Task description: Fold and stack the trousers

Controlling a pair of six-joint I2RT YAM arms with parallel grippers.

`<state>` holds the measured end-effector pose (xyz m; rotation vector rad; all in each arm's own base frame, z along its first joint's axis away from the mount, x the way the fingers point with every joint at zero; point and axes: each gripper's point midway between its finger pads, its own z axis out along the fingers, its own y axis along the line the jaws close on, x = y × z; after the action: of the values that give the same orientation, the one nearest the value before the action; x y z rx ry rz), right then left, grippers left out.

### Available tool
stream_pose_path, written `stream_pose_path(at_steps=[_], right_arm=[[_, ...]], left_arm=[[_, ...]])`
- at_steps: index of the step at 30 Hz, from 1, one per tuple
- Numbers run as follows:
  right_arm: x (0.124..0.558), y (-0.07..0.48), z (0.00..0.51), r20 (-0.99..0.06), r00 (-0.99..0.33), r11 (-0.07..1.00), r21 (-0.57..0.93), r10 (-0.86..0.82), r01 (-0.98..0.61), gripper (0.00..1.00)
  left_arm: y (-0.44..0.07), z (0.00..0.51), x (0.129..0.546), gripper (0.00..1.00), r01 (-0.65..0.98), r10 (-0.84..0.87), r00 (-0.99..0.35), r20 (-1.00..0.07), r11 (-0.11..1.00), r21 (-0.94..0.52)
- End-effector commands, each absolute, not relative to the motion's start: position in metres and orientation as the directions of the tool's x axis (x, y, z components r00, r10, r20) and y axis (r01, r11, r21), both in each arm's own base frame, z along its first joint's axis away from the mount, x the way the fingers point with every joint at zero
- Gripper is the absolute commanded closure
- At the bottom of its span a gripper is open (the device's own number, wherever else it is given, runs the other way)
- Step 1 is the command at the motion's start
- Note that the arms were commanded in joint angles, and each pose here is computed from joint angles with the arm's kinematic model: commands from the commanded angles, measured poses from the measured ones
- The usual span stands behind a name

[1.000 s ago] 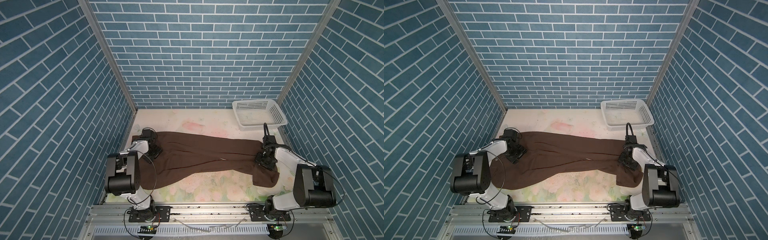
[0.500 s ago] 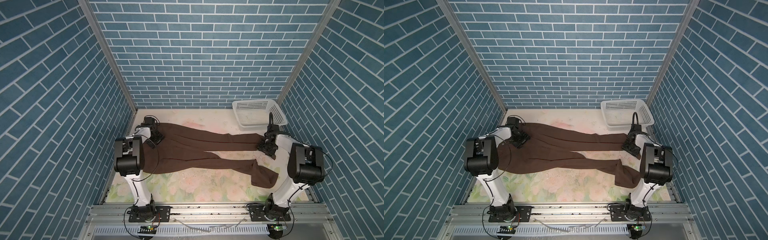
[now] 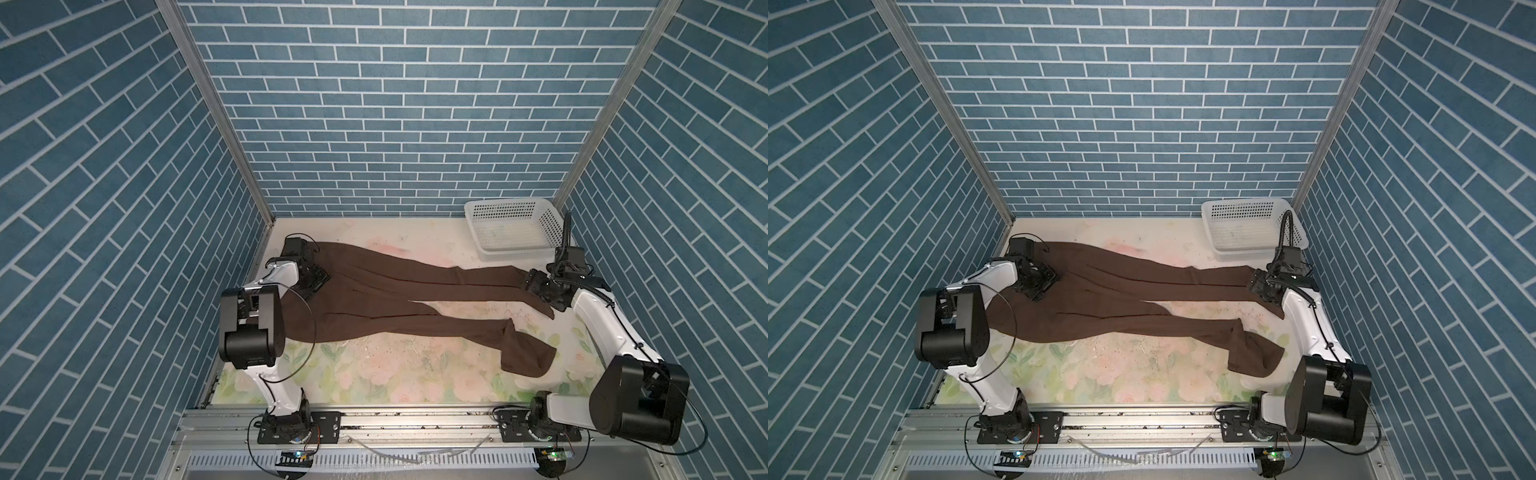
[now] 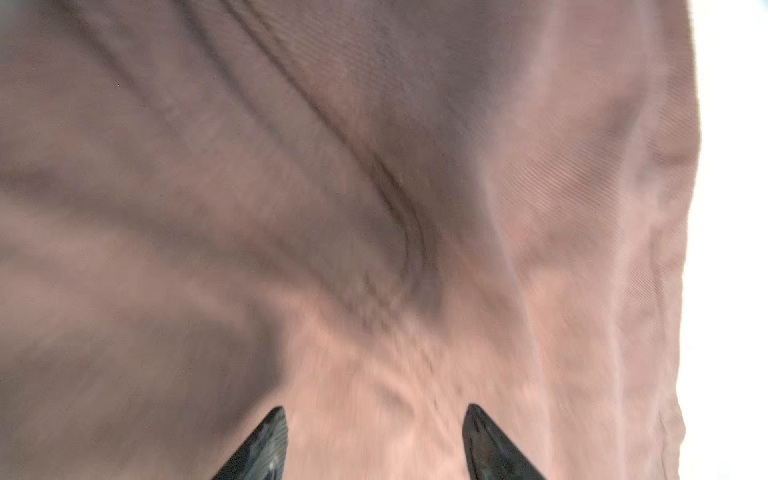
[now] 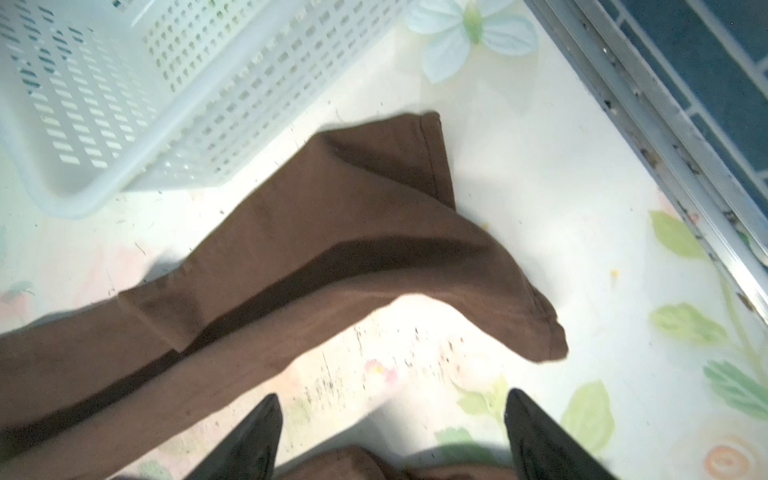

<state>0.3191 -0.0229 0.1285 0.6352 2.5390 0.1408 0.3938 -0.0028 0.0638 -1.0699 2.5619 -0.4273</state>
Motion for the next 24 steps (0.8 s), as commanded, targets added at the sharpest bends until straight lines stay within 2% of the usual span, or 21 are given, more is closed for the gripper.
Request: stream_pose_path(at_steps=[1, 5, 11, 16, 19, 23, 24], right_arm=[[0.277, -0.016, 0.097, -0.338, -0.822, 0.889, 0.156, 0.458, 0.431, 0.16], [0.268, 0.0, 0.087, -0.278, -0.851, 0.894, 0.19, 0.446, 0.406, 0.2], [0.252, 0.025, 0.076, -0.234, -0.905, 0.933, 0.152, 0.355, 0.326, 0.24], [0.235, 0.037, 0.054, -0.174, -0.929, 0.941, 0.143, 0.328, 0.305, 0.32], [0.23, 0.038, 0.045, -0.158, -0.932, 0.942, 0.144, 0.325, 0.304, 0.47], [0.25, 0.029, 0.058, -0.211, -0.941, 0.964, 0.083, 0.266, 0.254, 0.99], [0.261, 0.021, 0.067, -0.234, -0.939, 0.968, 0.039, 0.251, 0.249, 1.0]], left_arm=[[-0.016, 0.078, 0.372, 0.3, -0.584, -0.682, -0.697, -0.223, 0.72, -0.374], [-0.03, 0.078, 0.342, 0.3, -0.564, -0.658, -0.716, -0.231, 0.741, -0.363], [-0.026, 0.054, 0.295, 0.28, -0.609, -0.685, -0.7, -0.202, 0.721, -0.332], [-0.027, 0.032, 0.279, 0.28, -0.626, -0.684, -0.713, -0.155, 0.72, -0.301], [-0.026, 0.016, 0.271, 0.28, -0.649, -0.695, -0.708, -0.129, 0.711, -0.272], [-0.022, 0.002, 0.266, 0.28, -0.681, -0.721, -0.684, -0.109, 0.686, -0.257], [-0.022, 0.0, 0.267, 0.28, -0.685, -0.725, -0.681, -0.104, 0.681, -0.258]])
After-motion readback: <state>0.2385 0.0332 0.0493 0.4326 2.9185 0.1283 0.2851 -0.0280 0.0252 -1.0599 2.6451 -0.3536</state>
